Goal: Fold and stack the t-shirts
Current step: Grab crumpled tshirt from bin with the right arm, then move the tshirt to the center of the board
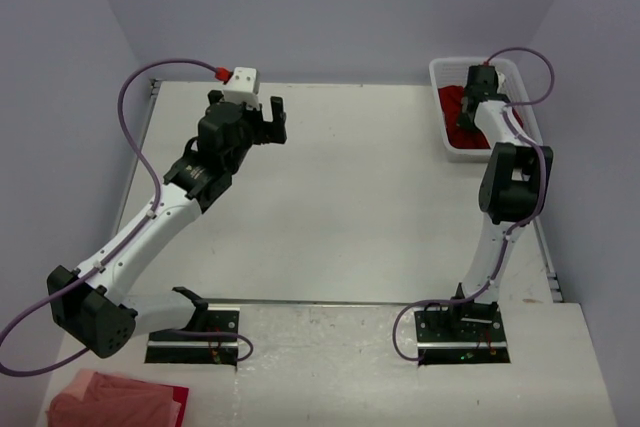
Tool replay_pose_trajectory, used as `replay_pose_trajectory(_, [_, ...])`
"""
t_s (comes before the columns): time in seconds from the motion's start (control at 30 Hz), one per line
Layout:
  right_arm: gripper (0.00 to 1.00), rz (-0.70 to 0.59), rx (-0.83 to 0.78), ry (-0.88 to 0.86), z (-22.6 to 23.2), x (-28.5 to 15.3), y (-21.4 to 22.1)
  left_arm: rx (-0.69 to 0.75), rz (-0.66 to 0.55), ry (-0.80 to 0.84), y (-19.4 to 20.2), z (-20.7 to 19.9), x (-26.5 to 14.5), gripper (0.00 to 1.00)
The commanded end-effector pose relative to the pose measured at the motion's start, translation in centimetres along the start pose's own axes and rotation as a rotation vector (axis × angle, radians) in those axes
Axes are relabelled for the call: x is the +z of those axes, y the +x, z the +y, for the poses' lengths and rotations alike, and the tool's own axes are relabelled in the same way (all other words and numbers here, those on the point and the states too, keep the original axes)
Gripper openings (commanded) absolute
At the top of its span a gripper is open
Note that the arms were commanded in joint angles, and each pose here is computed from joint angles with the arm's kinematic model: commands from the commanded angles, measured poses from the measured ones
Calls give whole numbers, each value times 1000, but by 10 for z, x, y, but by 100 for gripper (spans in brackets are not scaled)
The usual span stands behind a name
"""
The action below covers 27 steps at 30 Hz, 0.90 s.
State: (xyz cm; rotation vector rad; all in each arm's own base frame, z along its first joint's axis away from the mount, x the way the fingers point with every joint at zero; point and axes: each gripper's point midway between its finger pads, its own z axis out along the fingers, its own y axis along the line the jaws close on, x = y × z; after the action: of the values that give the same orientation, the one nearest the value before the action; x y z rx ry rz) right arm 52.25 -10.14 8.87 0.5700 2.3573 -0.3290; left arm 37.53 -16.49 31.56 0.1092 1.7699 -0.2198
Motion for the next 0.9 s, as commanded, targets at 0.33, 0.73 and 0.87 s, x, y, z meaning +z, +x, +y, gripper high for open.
replay_pose_trajectory(0.33, [0,-548,103,-146,3,-190,-206,-195,248,-300,61,89,41,100])
replay_pose_trajectory(0.73, [0,-1063,-155,-551,62,-515,-218,-292,278,48,80,51,62,100])
replay_pose_trajectory(0.87, [0,-1099,-142,-726,58,-581,-185,-310,231,180,62,29,52,100])
